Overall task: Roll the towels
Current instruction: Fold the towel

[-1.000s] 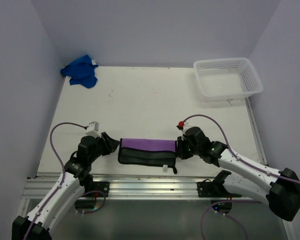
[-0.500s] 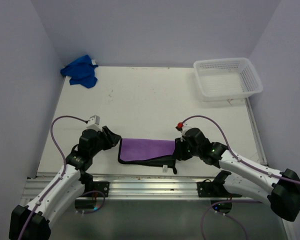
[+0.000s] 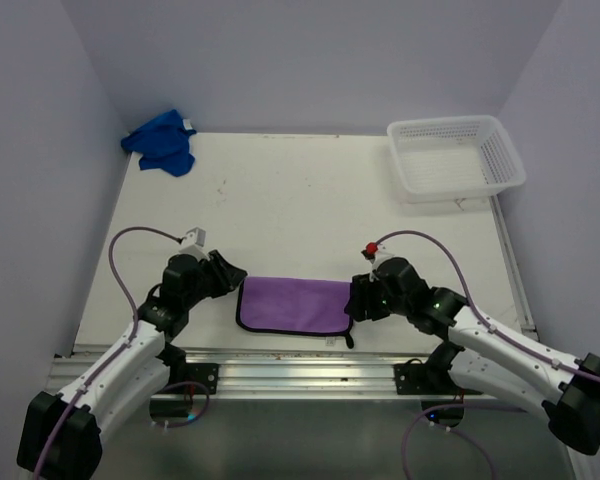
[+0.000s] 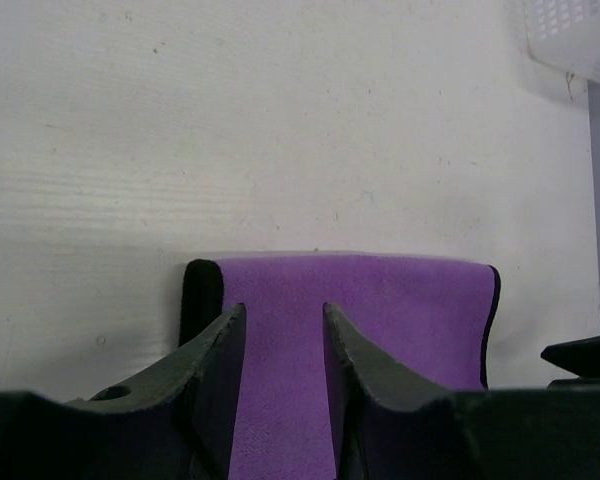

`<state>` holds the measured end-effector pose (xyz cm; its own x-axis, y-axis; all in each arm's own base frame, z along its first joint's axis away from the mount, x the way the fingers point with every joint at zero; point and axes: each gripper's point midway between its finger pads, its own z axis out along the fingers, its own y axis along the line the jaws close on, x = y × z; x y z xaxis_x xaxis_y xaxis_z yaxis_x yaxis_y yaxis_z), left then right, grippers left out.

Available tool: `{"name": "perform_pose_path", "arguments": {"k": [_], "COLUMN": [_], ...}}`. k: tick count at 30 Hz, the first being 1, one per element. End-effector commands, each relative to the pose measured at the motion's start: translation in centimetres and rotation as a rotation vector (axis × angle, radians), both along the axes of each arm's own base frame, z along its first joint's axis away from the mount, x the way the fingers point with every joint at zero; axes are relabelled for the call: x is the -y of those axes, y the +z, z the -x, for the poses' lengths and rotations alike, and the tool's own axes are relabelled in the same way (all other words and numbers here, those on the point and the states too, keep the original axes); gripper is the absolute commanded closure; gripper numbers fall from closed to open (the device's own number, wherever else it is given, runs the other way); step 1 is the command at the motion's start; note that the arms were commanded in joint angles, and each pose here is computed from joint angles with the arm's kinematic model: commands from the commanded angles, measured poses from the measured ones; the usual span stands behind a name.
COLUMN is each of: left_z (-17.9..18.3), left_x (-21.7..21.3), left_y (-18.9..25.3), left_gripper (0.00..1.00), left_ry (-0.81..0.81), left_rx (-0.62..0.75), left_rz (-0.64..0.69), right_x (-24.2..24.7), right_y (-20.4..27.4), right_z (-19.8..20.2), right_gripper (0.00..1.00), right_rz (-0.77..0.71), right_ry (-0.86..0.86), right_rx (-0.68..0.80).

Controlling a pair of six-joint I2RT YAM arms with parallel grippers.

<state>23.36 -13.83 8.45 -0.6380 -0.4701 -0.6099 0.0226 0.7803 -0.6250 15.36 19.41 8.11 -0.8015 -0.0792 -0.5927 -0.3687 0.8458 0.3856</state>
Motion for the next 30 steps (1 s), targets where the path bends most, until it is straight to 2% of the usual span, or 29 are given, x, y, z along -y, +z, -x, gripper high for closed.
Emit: {"name": "perform_pose_path", "arguments": {"k": [1, 9, 12, 18, 21, 26, 30], "left_z": [-1.4, -1.3, -1.4, -1.6, -1.6, -1.8, -2.2], "left_x": [1.5, 2.3, 2.6, 3.0, 2.8, 2.1, 1.3], "left_y": [3.0, 2.4, 1.9, 0.0, -1.0, -3.0, -4.3], "left_gripper": [0.61, 0.71, 0.76, 0.84, 0.87, 0.93, 0.99], "left_ry": [-0.047, -0.096, -0.112, -0.114, -0.099, -0.058, -0.01], "left_rx": [0.091, 0.086, 0.079, 0.043, 0.031, -0.019, -0.061], "left_rz": [0.064, 0.054, 0.044, 0.008, -0.005, -0.045, -0.077], "right_x": [0.1, -0.7, -0.7, -0.8, -1.6, -5.3, -9.0], "right_y": [0.4, -2.8, -2.5, 0.1, 1.9, 4.6, 4.1], "right_z": [-1.2, -2.1, -2.8, -4.3, -5.3, -7.1, -8.4], "right_gripper": [0.48, 0.51, 0.55, 0.55, 0.58, 0.63, 0.66], "right_rz": [0.009, 0.012, 0.021, 0.045, 0.018, -0.095, -0.117], "right_ry": [-0.128, -0.25, -0.271, -0.29, -0.284, -0.218, -0.17], "right_rx": [-0.029, -0.124, -0.109, -0.058, -0.021, 0.008, -0.018]}}
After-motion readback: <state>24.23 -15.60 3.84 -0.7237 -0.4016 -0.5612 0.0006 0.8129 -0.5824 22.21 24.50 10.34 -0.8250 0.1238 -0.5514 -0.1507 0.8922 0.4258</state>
